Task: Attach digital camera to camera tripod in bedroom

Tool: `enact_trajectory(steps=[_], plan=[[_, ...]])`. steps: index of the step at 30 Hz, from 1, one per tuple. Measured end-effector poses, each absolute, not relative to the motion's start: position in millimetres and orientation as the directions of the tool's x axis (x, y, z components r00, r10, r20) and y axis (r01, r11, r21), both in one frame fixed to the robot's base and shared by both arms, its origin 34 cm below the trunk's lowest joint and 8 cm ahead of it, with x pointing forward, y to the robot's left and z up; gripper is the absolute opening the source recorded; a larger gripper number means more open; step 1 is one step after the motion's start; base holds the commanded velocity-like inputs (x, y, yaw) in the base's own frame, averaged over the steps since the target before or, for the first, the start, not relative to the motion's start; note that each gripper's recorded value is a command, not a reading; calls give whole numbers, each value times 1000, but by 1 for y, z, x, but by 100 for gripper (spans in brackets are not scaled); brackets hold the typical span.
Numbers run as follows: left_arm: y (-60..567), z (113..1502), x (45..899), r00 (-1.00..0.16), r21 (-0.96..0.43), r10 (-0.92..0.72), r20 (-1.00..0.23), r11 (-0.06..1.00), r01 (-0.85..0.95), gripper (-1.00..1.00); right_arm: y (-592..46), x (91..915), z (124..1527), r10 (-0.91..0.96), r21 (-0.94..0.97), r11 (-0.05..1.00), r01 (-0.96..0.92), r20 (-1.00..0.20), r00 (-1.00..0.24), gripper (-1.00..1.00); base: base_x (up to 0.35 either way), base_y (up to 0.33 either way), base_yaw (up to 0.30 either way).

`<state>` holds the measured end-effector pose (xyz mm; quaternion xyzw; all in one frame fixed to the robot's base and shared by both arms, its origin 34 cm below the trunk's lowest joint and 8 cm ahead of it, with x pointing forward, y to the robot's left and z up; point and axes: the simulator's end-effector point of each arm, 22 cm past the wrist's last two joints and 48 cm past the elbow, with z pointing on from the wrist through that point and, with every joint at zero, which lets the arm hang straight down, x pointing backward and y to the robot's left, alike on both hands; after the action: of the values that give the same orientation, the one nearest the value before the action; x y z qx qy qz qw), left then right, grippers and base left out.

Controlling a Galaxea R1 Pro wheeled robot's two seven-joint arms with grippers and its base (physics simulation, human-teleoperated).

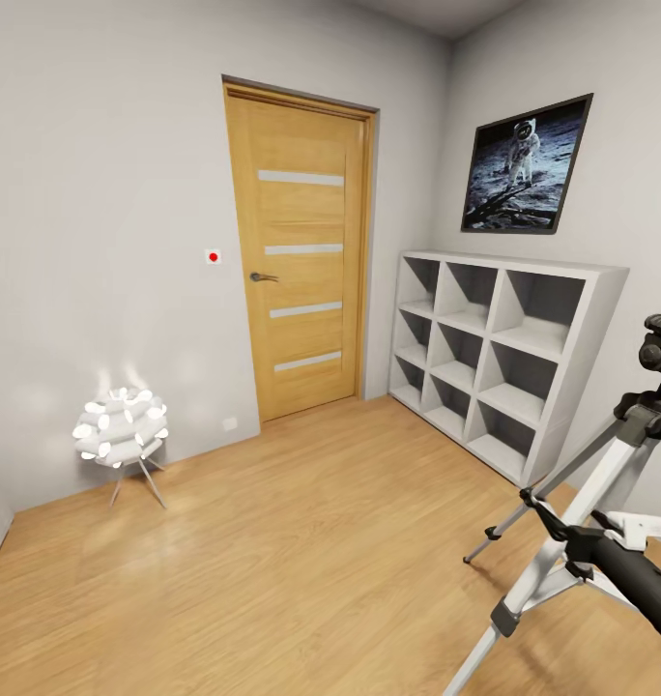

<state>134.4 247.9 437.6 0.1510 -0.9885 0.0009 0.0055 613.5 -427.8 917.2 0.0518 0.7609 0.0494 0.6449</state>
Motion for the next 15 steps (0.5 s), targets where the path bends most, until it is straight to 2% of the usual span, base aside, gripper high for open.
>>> enact_trajectory(steps=[14, 15], plan=[[248, 438, 134, -954, 0, -299, 12, 954, -299, 100, -437, 612, 916, 145, 140, 989, 46, -976, -161, 100, 0, 0, 0], [248, 438, 134, -954, 0, -298, 12, 954, -299, 100, -437, 611, 916, 145, 140, 989, 47, -976, -161, -100, 0, 0, 0]])
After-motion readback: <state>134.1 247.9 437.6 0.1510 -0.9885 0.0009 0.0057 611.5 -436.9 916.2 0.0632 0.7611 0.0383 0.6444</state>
